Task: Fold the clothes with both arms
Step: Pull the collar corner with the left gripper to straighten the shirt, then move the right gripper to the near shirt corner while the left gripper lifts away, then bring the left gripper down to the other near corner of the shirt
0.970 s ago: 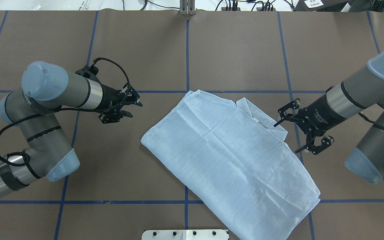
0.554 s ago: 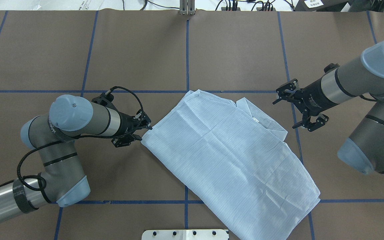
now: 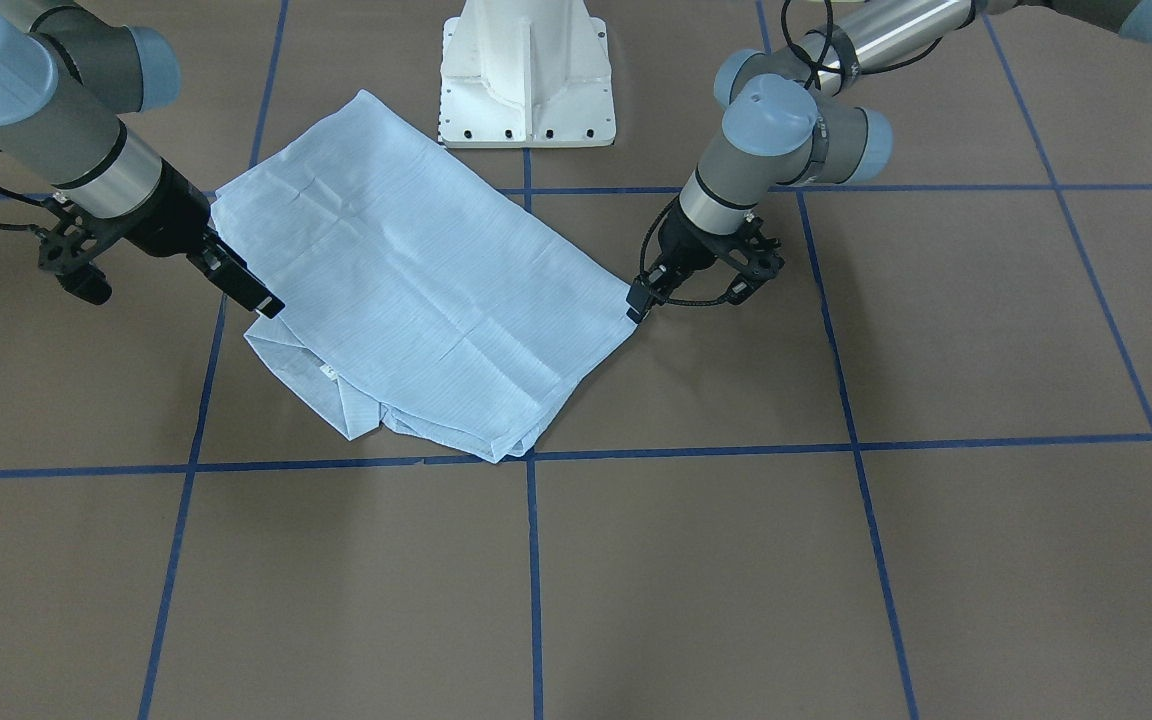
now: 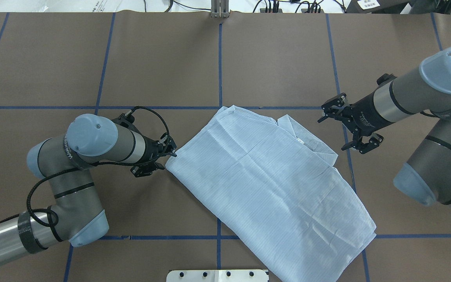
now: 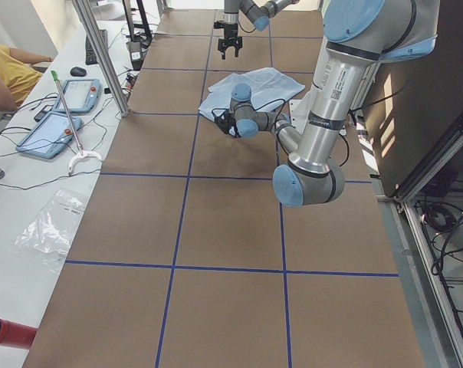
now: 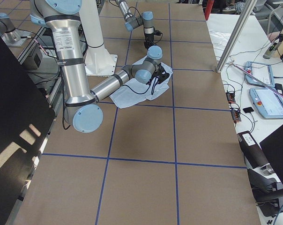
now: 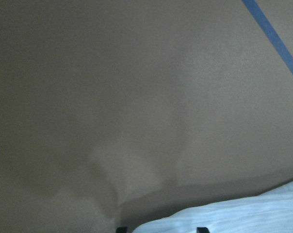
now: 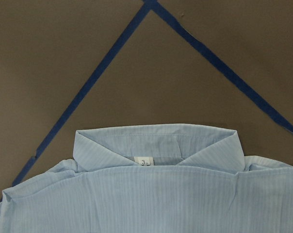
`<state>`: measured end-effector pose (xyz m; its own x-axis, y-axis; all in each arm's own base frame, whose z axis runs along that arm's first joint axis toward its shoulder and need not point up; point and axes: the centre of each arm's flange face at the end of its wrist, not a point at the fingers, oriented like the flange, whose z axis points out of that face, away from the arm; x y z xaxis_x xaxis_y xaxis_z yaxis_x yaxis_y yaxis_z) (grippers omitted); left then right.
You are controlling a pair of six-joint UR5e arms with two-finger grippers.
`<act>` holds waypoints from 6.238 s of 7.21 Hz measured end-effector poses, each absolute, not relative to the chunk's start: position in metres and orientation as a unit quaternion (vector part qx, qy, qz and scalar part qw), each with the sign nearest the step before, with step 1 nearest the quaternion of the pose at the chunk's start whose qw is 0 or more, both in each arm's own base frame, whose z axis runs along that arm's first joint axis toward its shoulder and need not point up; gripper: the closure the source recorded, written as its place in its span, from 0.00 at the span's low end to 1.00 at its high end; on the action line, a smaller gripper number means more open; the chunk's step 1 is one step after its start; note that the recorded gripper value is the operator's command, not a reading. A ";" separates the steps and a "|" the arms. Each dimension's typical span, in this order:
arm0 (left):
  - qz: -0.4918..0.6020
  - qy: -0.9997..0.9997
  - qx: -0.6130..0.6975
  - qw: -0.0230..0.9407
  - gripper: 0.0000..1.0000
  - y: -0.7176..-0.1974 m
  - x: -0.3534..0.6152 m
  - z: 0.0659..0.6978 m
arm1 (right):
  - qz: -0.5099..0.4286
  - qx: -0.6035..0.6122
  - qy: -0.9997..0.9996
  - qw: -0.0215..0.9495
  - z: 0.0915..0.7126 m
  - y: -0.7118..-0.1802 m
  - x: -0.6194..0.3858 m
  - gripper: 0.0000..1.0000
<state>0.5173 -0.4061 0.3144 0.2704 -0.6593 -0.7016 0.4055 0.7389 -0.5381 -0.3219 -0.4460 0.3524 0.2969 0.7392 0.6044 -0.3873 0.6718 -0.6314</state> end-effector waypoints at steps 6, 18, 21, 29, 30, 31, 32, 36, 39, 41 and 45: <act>-0.345 0.496 -0.132 0.786 1.00 -0.403 0.522 0.316 | 0.360 -0.171 -0.467 0.790 0.354 -0.440 -0.337 0.00; -0.340 0.534 0.075 0.770 0.54 -0.678 0.458 0.310 | 0.333 -0.124 -0.494 0.793 0.305 -0.425 -0.398 0.00; -0.320 0.553 0.062 0.767 0.55 -0.642 0.417 0.326 | 0.351 -0.117 -0.489 0.790 0.277 -0.377 -0.465 0.00; -0.313 0.558 0.050 0.767 0.54 -0.612 0.384 0.347 | 0.443 -0.124 -0.418 0.783 0.281 -0.249 -0.562 0.07; -0.313 0.558 0.050 0.767 0.54 -0.612 0.384 0.347 | 0.445 -0.124 -0.414 0.784 0.286 -0.246 -0.563 0.08; -0.314 0.559 0.049 0.766 0.54 -0.612 0.385 0.346 | 0.447 -0.123 -0.408 0.787 0.290 -0.245 -0.562 0.08; -0.315 0.559 0.048 0.765 0.54 -0.613 0.385 0.345 | 0.449 -0.120 -0.397 0.791 0.290 -0.244 -0.561 0.08; -0.317 0.559 0.048 0.765 0.54 -0.612 0.385 0.346 | 0.448 -0.114 -0.373 0.804 0.291 -0.235 -0.560 0.12; -0.317 0.559 0.048 0.765 0.54 -0.612 0.385 0.346 | 0.444 -0.115 -0.368 0.809 0.295 -0.229 -0.564 0.24; -0.317 0.559 0.048 0.764 0.54 -0.613 0.385 0.345 | 0.443 -0.115 -0.365 0.811 0.298 -0.226 -0.567 0.69; -0.316 0.561 0.048 0.764 0.54 -0.613 0.385 0.343 | 0.442 -0.117 -0.368 0.810 0.294 -0.225 -0.565 1.00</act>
